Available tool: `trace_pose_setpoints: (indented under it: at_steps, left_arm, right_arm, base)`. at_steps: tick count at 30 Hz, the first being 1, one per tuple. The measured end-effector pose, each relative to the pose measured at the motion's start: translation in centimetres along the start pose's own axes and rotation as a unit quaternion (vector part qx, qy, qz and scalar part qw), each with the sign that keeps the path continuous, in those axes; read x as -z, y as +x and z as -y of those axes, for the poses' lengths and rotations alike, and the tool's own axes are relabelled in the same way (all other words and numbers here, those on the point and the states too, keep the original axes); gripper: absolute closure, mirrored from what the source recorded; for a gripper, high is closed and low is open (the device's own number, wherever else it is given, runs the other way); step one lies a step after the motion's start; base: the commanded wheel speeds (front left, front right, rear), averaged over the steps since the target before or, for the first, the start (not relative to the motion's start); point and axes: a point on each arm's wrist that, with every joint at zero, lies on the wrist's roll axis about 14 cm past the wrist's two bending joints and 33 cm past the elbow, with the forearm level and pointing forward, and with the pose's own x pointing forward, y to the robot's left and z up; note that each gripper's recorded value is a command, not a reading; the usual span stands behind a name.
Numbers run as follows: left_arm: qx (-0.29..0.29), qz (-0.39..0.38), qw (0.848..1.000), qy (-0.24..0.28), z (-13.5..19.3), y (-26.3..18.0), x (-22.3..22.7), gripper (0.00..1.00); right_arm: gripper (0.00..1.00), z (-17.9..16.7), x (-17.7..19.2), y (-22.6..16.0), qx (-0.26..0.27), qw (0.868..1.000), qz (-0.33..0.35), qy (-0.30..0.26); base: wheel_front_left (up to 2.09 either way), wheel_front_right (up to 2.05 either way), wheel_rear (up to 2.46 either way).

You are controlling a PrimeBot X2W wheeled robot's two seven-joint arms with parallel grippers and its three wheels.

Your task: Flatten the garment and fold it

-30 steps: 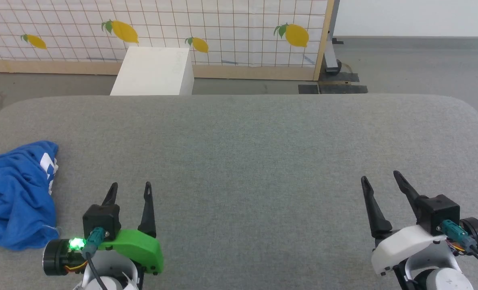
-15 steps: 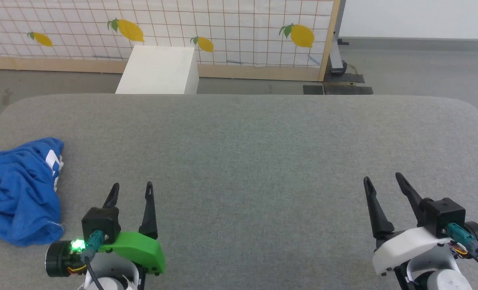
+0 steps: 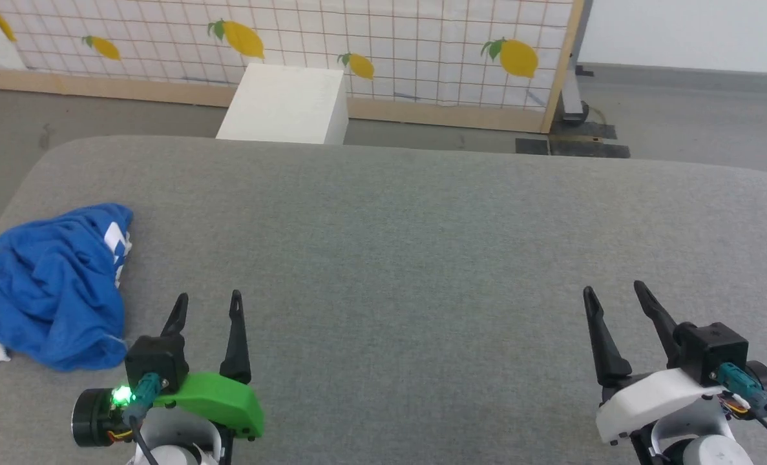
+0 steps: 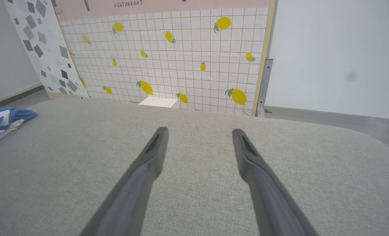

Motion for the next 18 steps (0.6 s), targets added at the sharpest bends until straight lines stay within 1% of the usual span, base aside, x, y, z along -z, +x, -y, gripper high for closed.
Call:
trace_pose_setpoints:
  at_steps: [18]
  left_arm:
    - [-0.064, 0.008, 0.998, -0.001, -4.0, -2.4, 0.1, 0.0]
  right_arm:
    - [0.0, -3.9, 1.4, 1.8, -0.058, 0.998, -0.009, 0.017]
  base:
    - [0.0, 0.0, 0.0]
